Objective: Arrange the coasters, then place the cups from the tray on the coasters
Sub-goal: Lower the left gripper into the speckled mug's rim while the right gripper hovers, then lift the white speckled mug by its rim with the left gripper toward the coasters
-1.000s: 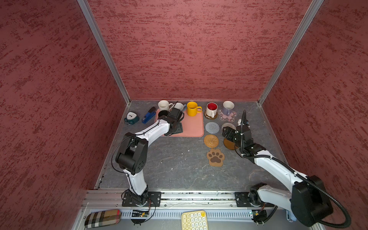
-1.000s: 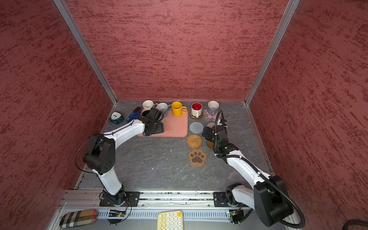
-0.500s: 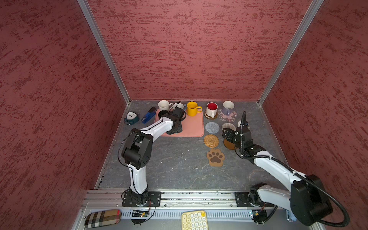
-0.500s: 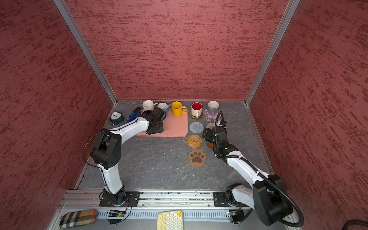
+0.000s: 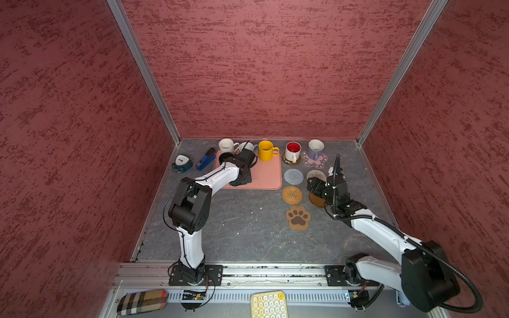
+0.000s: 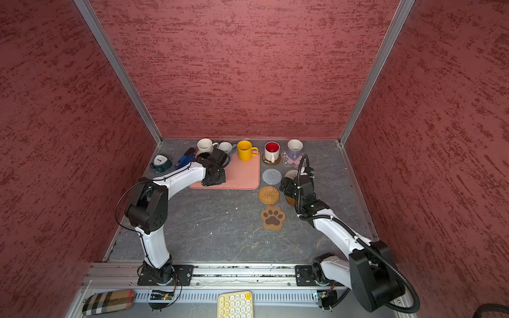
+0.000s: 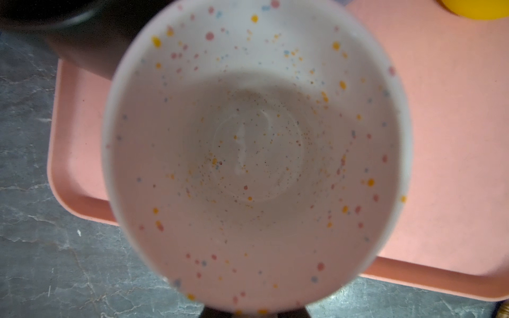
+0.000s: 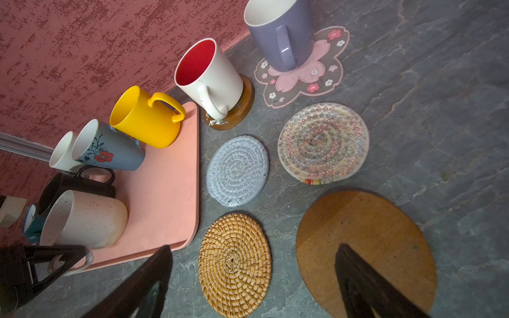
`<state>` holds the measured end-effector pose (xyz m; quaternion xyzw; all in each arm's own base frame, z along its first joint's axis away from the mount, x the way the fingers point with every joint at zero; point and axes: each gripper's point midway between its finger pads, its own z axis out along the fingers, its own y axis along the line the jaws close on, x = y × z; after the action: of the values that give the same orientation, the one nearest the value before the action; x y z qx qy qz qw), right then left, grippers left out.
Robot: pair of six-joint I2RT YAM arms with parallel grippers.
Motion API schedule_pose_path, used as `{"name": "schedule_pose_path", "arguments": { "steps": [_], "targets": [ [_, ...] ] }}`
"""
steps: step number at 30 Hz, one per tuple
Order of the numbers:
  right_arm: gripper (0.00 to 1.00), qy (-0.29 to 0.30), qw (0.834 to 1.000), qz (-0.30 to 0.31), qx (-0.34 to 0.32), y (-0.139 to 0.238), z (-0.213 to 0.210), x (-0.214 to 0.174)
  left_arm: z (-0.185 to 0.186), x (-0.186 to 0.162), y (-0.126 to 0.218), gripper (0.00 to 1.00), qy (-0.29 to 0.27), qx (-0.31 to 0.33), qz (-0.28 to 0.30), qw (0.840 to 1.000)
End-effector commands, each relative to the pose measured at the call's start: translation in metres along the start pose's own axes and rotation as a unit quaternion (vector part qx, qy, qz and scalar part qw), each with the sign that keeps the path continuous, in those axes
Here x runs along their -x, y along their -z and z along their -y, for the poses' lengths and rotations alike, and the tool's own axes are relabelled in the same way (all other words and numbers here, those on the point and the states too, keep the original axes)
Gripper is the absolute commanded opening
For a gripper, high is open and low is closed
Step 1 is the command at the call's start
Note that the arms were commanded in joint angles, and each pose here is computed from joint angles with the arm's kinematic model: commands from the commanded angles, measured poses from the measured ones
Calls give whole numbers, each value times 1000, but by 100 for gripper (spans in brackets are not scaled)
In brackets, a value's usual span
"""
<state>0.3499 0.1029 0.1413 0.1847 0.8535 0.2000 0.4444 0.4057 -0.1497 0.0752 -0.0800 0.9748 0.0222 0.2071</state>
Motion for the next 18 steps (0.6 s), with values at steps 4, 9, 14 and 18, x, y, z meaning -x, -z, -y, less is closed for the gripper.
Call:
{"name": "schedule_pose_path", "arguments": {
  "steps": [4, 9, 14, 18],
  "targets": [
    [95, 5, 999, 14, 50, 5, -11, 3, 4, 14, 31, 0, -19, -20, 31, 999],
    [97, -6, 998, 26, 61, 10, -8, 9, 16, 23, 55, 0, -39, -43, 46, 997],
    [98, -12, 997, 30, 74, 13, -11, 14, 42, 32, 84, 0, -72, -98, 68, 990],
    [98, -9, 996, 13, 85, 12, -18, 16, 65, 36, 102, 0, -113, -118, 81, 983]
  ]
}}
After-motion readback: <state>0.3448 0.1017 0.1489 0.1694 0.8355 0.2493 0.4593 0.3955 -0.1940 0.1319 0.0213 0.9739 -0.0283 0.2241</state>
